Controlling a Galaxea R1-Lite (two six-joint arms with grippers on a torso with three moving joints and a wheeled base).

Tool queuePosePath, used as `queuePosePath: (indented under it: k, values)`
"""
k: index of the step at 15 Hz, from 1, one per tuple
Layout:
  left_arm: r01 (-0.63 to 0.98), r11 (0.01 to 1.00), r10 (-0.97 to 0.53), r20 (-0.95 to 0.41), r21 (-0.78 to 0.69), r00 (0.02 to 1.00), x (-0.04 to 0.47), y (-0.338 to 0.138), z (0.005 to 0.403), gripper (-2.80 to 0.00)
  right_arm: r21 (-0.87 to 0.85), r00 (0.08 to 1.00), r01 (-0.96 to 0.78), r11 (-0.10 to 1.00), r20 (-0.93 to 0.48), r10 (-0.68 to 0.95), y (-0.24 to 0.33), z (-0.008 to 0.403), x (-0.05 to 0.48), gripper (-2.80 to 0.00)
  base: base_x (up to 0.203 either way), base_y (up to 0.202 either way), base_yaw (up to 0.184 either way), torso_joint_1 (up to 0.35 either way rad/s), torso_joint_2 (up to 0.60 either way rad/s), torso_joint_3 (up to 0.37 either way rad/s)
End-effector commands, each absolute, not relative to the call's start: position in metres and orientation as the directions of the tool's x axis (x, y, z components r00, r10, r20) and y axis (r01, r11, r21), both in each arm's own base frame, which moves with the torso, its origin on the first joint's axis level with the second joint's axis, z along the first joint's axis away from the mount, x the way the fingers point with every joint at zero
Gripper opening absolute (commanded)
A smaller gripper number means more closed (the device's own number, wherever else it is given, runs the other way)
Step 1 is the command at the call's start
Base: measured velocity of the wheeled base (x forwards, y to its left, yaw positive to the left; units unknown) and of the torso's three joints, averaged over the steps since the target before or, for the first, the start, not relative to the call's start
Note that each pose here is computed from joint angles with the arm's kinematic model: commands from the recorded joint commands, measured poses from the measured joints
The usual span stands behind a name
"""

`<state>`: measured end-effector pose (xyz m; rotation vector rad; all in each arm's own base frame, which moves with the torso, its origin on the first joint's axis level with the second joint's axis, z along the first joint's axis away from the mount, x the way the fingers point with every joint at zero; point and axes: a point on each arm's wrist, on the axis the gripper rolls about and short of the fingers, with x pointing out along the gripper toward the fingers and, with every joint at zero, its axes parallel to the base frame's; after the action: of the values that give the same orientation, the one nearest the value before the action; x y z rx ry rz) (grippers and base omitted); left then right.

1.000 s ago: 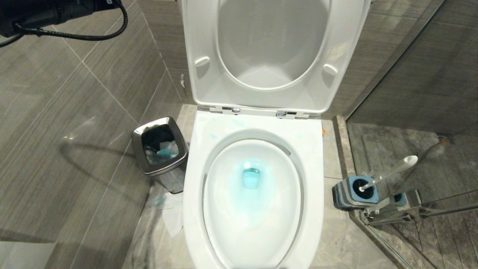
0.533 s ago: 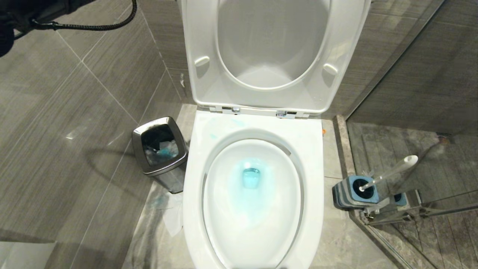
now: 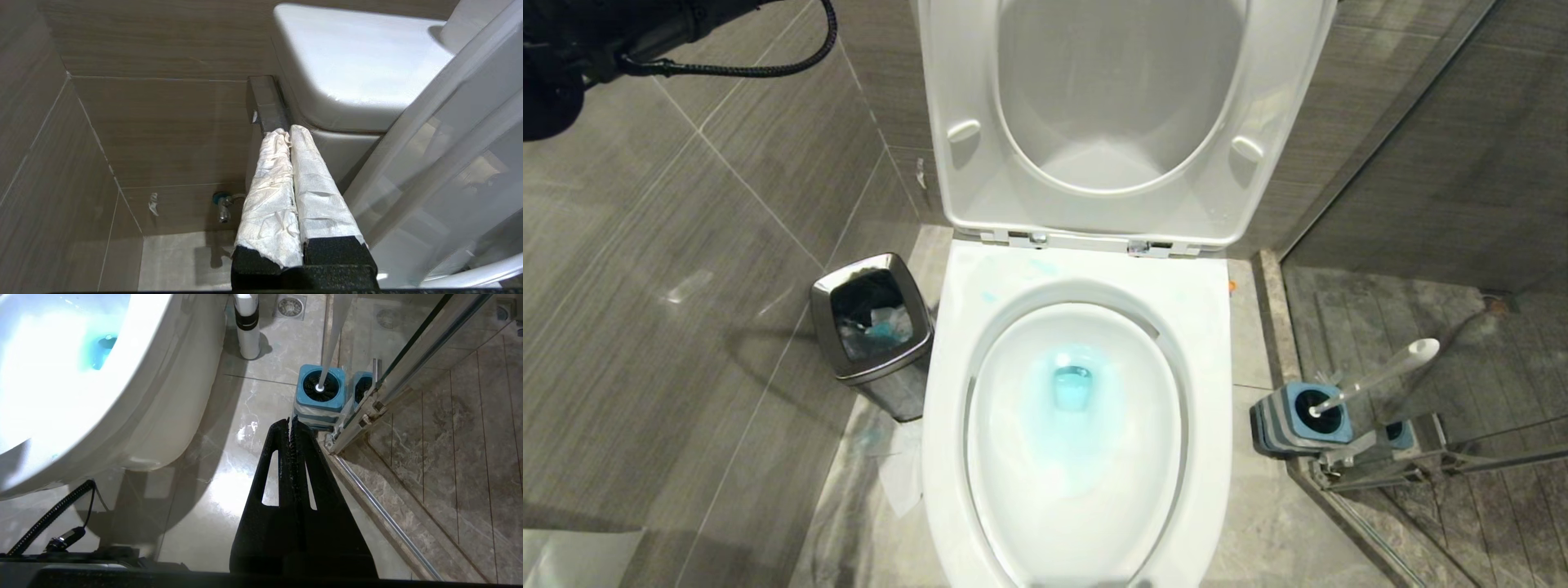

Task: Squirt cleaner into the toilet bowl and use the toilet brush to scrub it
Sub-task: Flush the toilet

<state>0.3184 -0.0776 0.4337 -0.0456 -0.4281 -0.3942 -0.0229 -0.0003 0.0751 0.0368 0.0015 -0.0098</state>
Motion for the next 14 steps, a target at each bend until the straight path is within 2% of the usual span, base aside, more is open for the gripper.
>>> queuePosePath:
  k: [1,6,14]
  values:
    - [0.379,0.925,-0.36,0.41,0.035,0.838,0.32,-0.079,0.433,-2.8,0.037,1.0,0.01,0.999,-0.004,-0.01,0.0,0.075,-0.023,-2.8,0.0,0.0,0.0,0.002,0.0,-0.129]
    - [0.387,0.921,-0.364,0.443,0.041,0.82,0.317,-0.08,0.437,-2.8,0.037,1.0,0.01,0.999,-0.003,-0.009,0.0,0.075,-0.023,-2.8,0.0,0.0,0.0,0.001,0.0,-0.168]
    - [0.395,0.917,-0.348,0.596,0.055,0.724,0.319,-0.089,0.444,-2.8,0.037,1.0,0.01,0.999,-0.003,-0.009,0.0,0.075,-0.023,-2.8,0.0,0.0,0.0,0.0,0.0,-0.012]
